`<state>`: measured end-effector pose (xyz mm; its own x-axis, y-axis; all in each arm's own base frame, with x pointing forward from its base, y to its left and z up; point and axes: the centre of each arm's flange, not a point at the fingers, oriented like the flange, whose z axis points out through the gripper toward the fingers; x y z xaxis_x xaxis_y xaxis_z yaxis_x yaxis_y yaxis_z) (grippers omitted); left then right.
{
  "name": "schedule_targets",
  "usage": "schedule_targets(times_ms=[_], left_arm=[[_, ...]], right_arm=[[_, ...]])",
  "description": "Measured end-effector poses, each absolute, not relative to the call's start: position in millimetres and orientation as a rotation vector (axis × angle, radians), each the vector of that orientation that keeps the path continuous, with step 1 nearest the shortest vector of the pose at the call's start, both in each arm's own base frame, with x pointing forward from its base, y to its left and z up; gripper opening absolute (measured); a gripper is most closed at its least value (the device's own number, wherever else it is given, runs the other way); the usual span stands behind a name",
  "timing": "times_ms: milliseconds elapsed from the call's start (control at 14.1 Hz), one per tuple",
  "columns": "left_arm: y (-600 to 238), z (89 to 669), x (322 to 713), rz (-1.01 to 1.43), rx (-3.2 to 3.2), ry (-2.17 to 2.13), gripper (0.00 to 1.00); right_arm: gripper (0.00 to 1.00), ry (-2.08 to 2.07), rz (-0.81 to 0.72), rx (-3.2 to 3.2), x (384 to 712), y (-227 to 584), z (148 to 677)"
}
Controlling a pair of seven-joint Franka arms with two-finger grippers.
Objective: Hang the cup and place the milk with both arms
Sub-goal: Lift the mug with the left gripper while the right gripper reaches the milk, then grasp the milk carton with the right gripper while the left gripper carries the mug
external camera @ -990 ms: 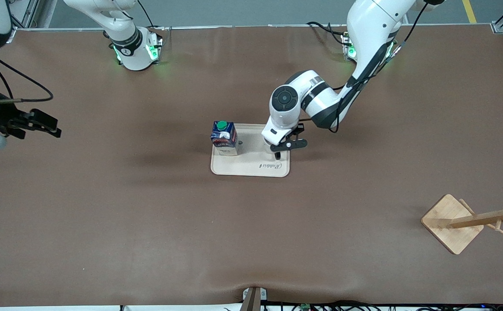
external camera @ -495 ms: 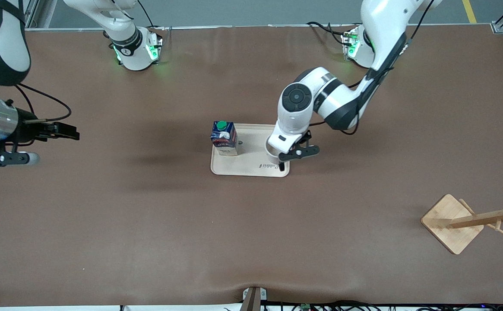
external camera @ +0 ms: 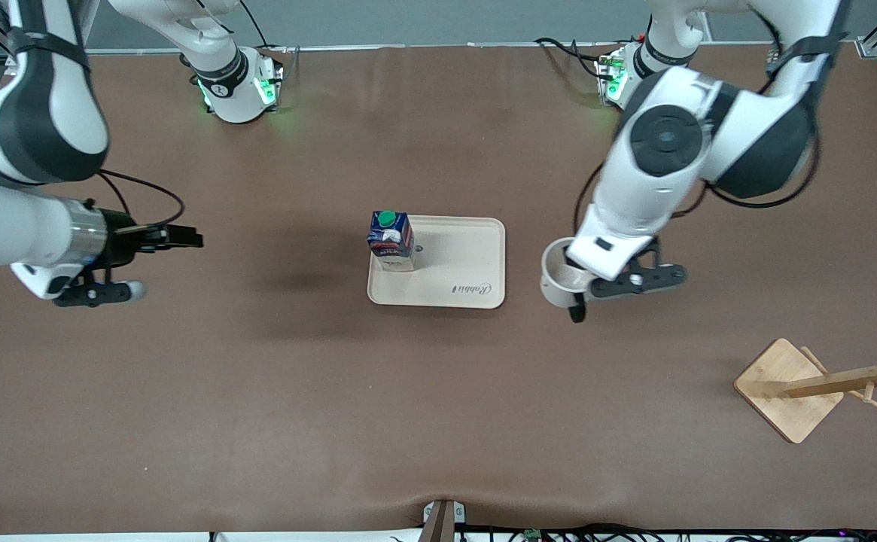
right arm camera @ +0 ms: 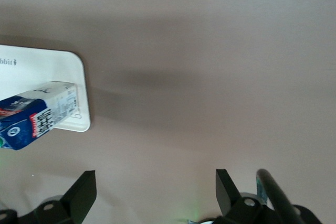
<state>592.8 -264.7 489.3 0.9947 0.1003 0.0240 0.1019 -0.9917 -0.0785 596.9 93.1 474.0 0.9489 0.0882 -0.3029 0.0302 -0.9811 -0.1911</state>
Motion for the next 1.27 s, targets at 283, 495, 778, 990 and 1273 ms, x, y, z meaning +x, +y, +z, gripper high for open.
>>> schedule_targets(times_ms=[283,495,778,990,1273], left_arm=[[-189,527,617,-0.063,-3.062,0.050,0.07],[-148,546,630,-0.104,-3.059,0.178,0.07],[-94,553,641,-0.107,-3.037,0.345,0.07],[-69,557,644,-0.109,-3.029,0.410,0.07],[-52,574,638,-0.127,-3.013,0.489,0.07]], right_arm=[[1.00,-0.152,0.380,-2.949,585,191,477],[1.00,-0.016,0.350,-2.986,563,275,470],[1.00,0.137,0.344,-3.022,519,373,440],[1.00,0.146,0.304,-3.058,500,406,414],[1.00,0.162,0.267,-3.070,491,413,383]])
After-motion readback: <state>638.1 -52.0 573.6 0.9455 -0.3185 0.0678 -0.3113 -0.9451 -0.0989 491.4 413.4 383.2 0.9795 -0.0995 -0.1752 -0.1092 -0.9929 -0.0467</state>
